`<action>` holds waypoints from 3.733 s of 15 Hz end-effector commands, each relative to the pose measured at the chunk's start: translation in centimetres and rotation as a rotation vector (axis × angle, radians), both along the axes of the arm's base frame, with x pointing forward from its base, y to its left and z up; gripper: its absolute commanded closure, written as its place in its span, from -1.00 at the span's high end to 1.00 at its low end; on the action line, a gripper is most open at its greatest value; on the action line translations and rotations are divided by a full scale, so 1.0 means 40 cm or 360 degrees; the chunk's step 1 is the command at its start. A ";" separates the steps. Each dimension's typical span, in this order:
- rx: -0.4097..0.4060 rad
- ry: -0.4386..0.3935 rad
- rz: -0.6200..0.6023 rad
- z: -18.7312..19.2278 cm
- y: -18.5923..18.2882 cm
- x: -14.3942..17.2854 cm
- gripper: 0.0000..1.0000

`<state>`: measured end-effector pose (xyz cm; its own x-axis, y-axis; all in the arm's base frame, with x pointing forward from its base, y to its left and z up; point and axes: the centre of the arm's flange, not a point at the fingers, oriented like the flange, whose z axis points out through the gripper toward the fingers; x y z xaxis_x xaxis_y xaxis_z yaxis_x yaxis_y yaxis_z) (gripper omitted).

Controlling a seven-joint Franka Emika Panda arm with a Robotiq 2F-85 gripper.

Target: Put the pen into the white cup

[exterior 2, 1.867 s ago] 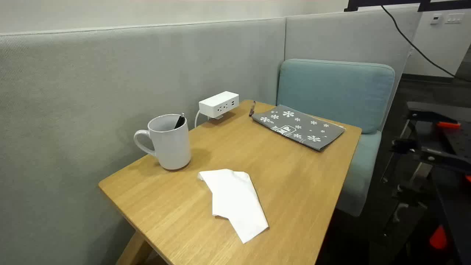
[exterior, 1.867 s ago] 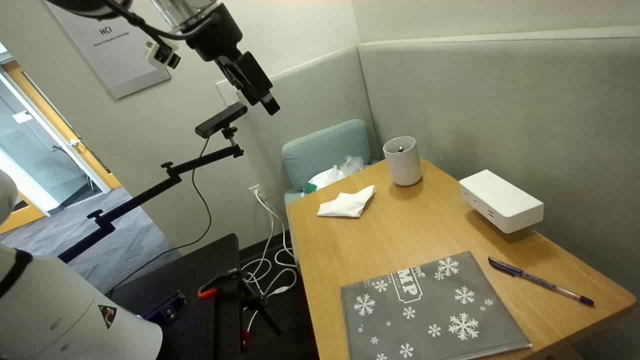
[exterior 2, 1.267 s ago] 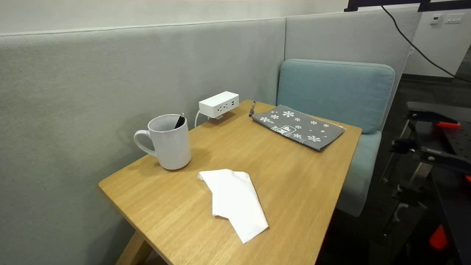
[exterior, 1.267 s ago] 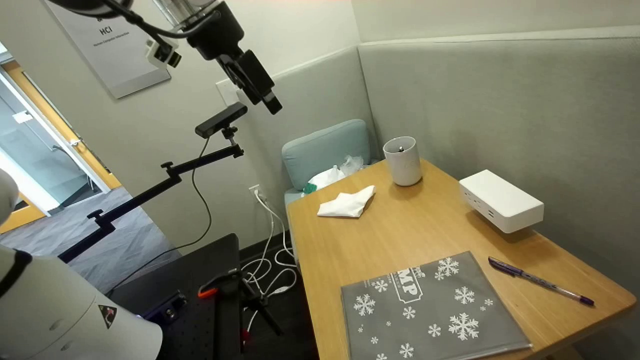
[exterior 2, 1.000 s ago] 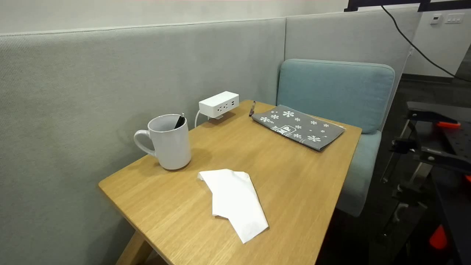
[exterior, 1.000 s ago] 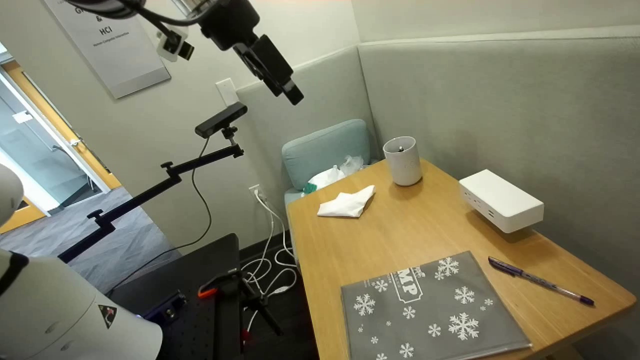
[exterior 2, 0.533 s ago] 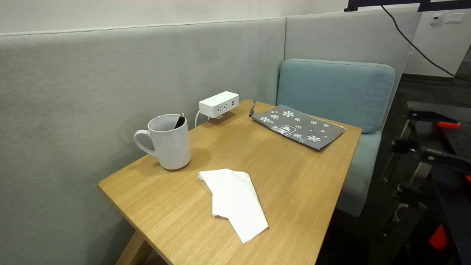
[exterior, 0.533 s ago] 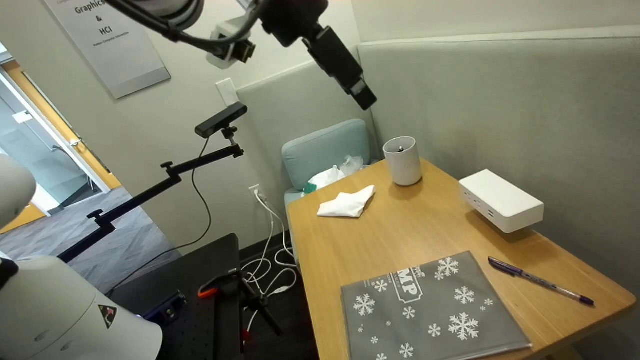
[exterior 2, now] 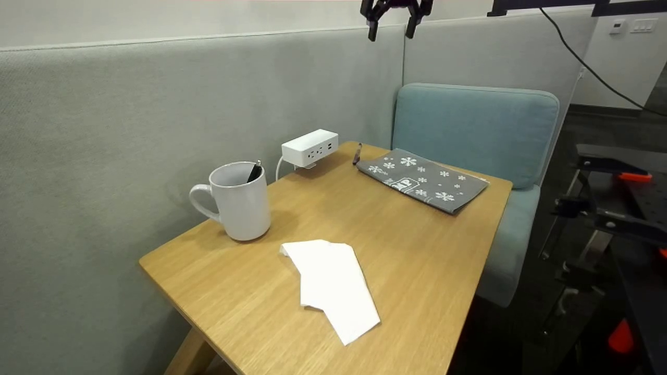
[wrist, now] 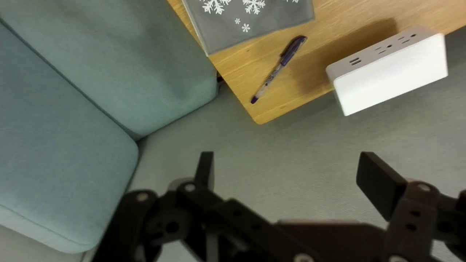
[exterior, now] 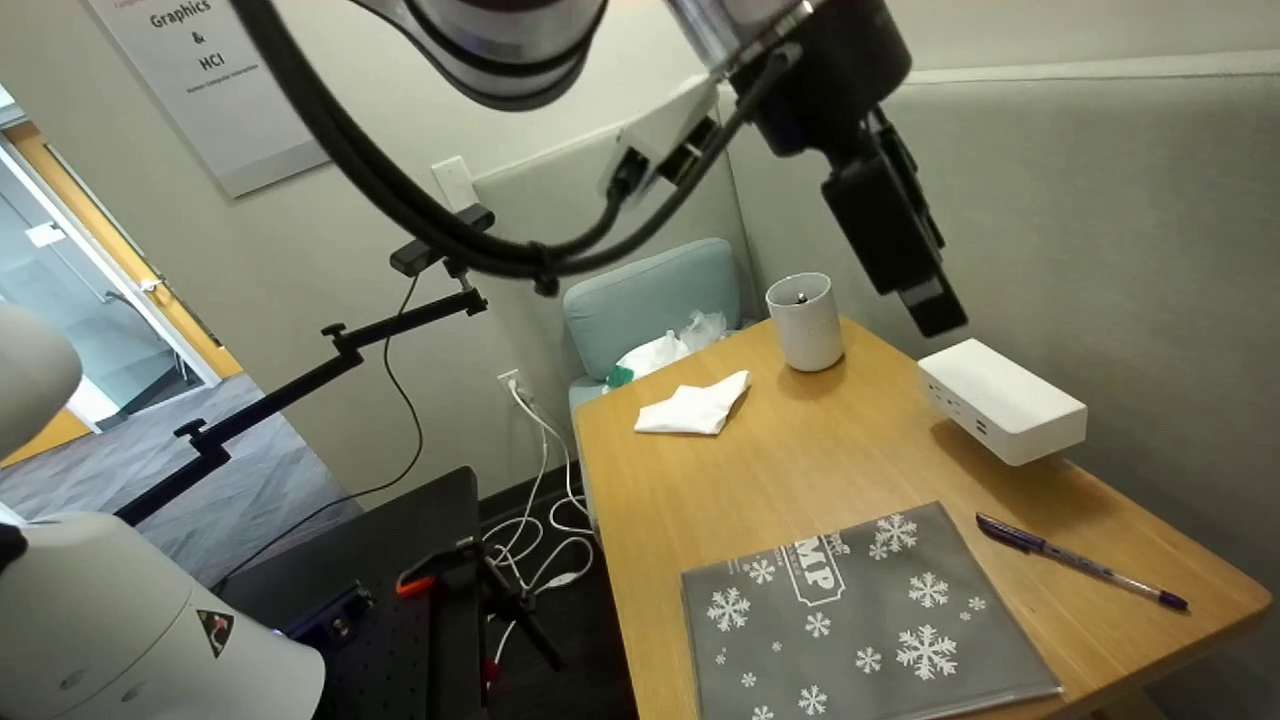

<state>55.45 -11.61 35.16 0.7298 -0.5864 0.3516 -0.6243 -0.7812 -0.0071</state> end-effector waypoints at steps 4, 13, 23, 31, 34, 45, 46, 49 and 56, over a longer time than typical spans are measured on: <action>0.0101 0.0063 -0.0340 -0.198 -0.084 0.148 1.00; 0.0115 0.0087 -0.0428 -0.273 -0.105 0.161 1.00; 0.0364 0.0165 -0.0677 -0.521 -0.153 0.275 1.00; 0.0490 0.0182 -0.0645 -0.665 -0.175 0.328 1.00; 0.0525 0.0195 -0.0620 -0.688 -0.188 0.339 1.00; 0.0559 0.0257 -0.0612 -0.703 -0.212 0.368 -0.38; 0.0561 0.0261 -0.0614 -0.701 -0.215 0.369 -0.52; 0.0566 0.0272 -0.0620 -0.685 -0.220 0.367 -1.00; 0.0533 0.0319 -0.0618 -0.521 -0.207 0.314 -0.95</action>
<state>69.73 -20.46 9.68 0.4576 -0.8892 0.0009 -0.8854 -0.4558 -0.0916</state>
